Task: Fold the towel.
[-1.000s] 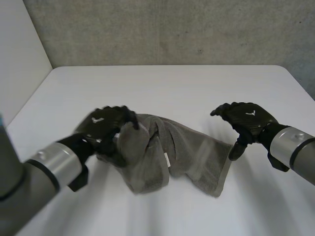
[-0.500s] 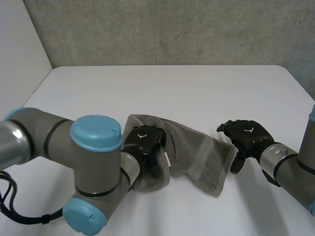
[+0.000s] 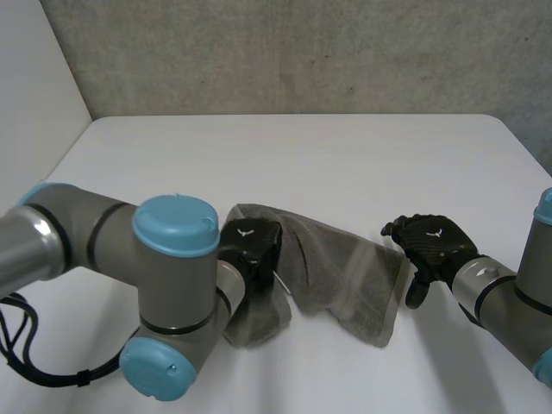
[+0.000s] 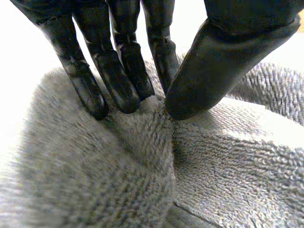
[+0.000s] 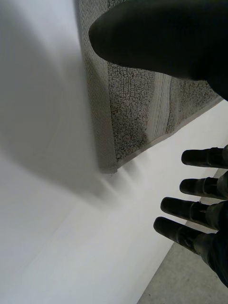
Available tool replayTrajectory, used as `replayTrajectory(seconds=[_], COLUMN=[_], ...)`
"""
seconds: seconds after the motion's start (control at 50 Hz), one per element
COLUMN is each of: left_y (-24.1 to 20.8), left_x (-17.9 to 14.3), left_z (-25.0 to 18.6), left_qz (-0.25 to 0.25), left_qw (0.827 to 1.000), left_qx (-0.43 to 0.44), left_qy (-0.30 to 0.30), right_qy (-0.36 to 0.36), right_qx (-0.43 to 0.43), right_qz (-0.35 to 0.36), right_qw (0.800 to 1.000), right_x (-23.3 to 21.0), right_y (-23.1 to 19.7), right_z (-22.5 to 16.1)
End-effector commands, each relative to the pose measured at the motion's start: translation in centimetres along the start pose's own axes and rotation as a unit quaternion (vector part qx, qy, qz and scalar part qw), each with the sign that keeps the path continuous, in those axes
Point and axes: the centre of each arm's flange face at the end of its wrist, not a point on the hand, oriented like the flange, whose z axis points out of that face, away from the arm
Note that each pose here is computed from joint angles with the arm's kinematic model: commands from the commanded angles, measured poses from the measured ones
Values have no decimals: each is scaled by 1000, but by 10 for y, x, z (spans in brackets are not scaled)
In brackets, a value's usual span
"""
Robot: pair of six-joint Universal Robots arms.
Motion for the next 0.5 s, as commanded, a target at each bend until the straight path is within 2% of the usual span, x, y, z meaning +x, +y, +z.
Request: replayTrajectory(seconds=[0.02,0.2,0.44,0.5], left_y=[-19,-2,10,12], left_x=[-6,-16,-52,-63], left_z=[-34,-80,-104,-104], left_qz=[-3,-2,17,8], left_qw=[1000,1000,999,998], left_qx=[16,-12,-35,-37], left_qy=[-9,-14,-37,-44], right_qy=[3,5,6,5], right_qx=[7,6,8,5], right_qz=[-4,6,55,66], right_qw=[1000,1000,998,998], right_x=[1,5,11,12], right_y=[0,0,-1,0], right_z=[4,18,40,48])
